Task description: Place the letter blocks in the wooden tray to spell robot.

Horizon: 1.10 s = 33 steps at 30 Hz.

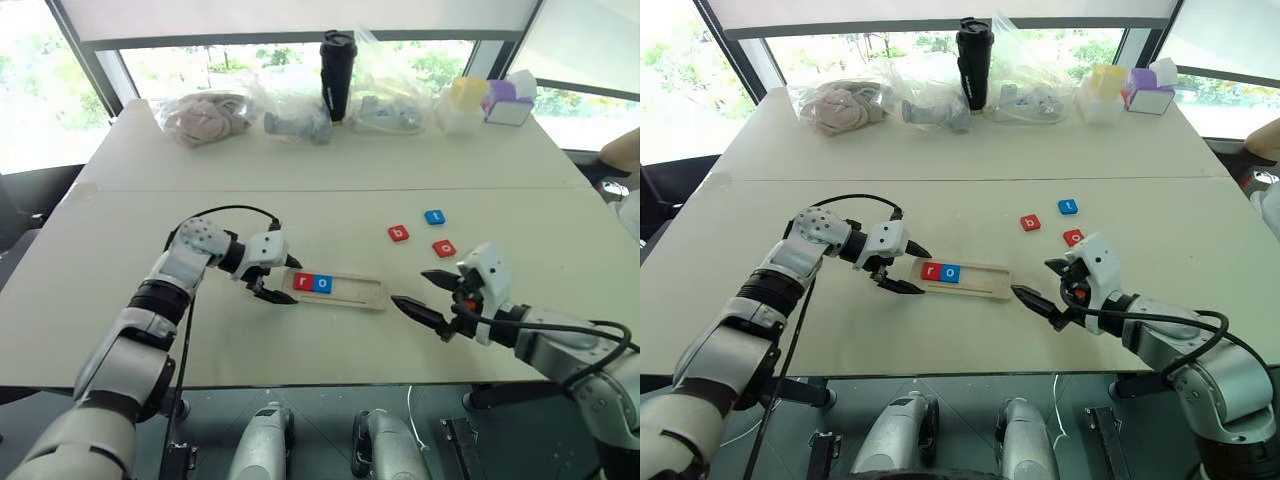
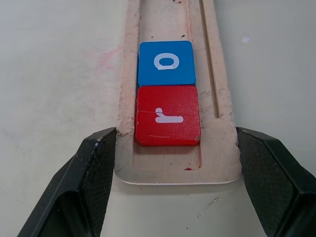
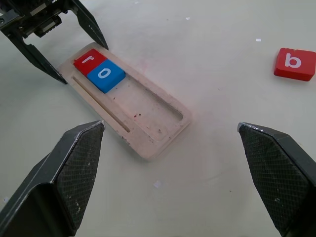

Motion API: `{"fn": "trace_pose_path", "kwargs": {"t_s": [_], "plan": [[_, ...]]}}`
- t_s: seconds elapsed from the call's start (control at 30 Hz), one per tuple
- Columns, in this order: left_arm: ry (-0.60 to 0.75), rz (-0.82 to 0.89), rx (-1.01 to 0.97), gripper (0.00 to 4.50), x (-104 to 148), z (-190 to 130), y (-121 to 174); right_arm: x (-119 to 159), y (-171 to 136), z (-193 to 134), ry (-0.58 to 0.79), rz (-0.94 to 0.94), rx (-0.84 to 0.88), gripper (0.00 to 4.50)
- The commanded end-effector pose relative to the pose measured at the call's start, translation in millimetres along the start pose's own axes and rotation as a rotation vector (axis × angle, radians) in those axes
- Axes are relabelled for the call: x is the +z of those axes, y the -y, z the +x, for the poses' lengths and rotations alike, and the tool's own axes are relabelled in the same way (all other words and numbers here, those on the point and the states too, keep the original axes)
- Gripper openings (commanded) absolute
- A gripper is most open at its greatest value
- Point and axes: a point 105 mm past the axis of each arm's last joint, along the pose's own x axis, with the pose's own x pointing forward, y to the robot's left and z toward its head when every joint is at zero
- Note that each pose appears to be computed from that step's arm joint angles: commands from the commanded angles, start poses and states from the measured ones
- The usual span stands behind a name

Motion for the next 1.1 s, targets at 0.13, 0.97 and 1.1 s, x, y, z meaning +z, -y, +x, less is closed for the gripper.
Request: {"fn": "trace_pose_path", "kwargs": {"t_s": [0.13,0.97,1.1], "plan": [[-0.048,-0.048,-0.011,4.16,-10.8,2.5,4.8,6.3,-1.1,-4.7,0.034,-0.022,-0.012,4.5],[0.243,-0.368,0.382,4.45,37.7,-100.3,39.9,51.1,53.9,20.0,0.126,-0.01,-0.228,4.5],[0.274,-0.415,0.444,4.45,44.1,-92.3,47.6,52.9,65.3,54.4,0.072,0.016,-0.253,4.5]]}}
